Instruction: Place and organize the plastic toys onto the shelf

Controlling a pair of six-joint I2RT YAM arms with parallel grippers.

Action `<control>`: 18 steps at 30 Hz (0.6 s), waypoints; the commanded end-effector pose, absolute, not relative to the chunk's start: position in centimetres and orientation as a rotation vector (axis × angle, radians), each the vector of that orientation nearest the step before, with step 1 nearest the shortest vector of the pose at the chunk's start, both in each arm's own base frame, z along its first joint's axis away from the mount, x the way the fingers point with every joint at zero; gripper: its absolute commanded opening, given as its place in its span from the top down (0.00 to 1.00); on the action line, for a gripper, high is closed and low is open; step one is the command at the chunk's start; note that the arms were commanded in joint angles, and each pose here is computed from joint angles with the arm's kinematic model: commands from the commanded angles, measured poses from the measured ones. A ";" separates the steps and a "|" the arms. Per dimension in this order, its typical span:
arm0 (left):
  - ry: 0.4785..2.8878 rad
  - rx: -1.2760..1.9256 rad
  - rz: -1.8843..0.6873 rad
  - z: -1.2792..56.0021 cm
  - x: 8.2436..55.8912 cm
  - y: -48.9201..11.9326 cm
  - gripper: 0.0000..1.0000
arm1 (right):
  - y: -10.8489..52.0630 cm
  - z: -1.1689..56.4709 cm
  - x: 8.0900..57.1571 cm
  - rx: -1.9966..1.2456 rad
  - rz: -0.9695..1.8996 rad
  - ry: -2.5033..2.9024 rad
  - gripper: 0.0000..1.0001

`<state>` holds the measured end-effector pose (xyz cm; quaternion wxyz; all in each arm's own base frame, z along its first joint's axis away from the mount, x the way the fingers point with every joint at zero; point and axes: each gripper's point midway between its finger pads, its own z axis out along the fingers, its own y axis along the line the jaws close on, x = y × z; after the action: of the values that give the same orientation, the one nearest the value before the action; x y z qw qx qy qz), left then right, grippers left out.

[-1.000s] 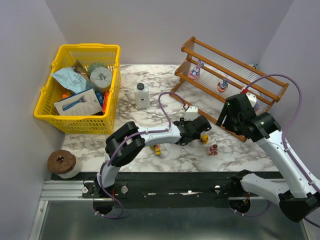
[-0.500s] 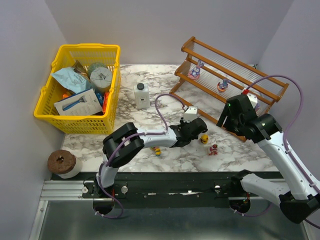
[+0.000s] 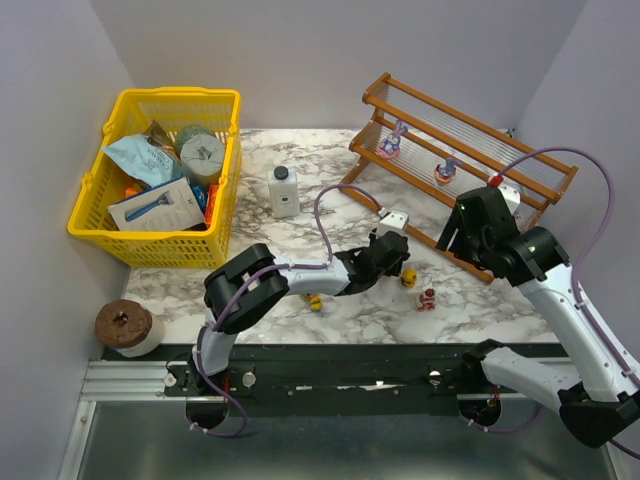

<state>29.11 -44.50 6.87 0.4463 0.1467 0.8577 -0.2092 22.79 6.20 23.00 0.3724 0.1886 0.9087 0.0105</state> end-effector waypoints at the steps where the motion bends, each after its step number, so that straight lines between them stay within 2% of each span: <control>1: 2.056 0.377 -0.609 8.6 31.0 -44.9 0.80 | 5.0 24.7 22.5 0.500 0.005 2.278 0.25; 8: 1.995 0.482 -0.693 10.4 33.0 -46.8 0.83 | 4.7 25.3 22.4 0.506 0.004 2.260 0.25; 18: 1.892 0.568 -0.739 12.2 37.4 -50.0 0.83 | 4.2 25.6 22.2 0.493 -0.017 2.253 0.25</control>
<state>36.03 -48.34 11.10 0.4765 0.2040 0.8054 -0.2873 22.66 5.40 24.53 0.3938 0.1929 0.8987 0.0114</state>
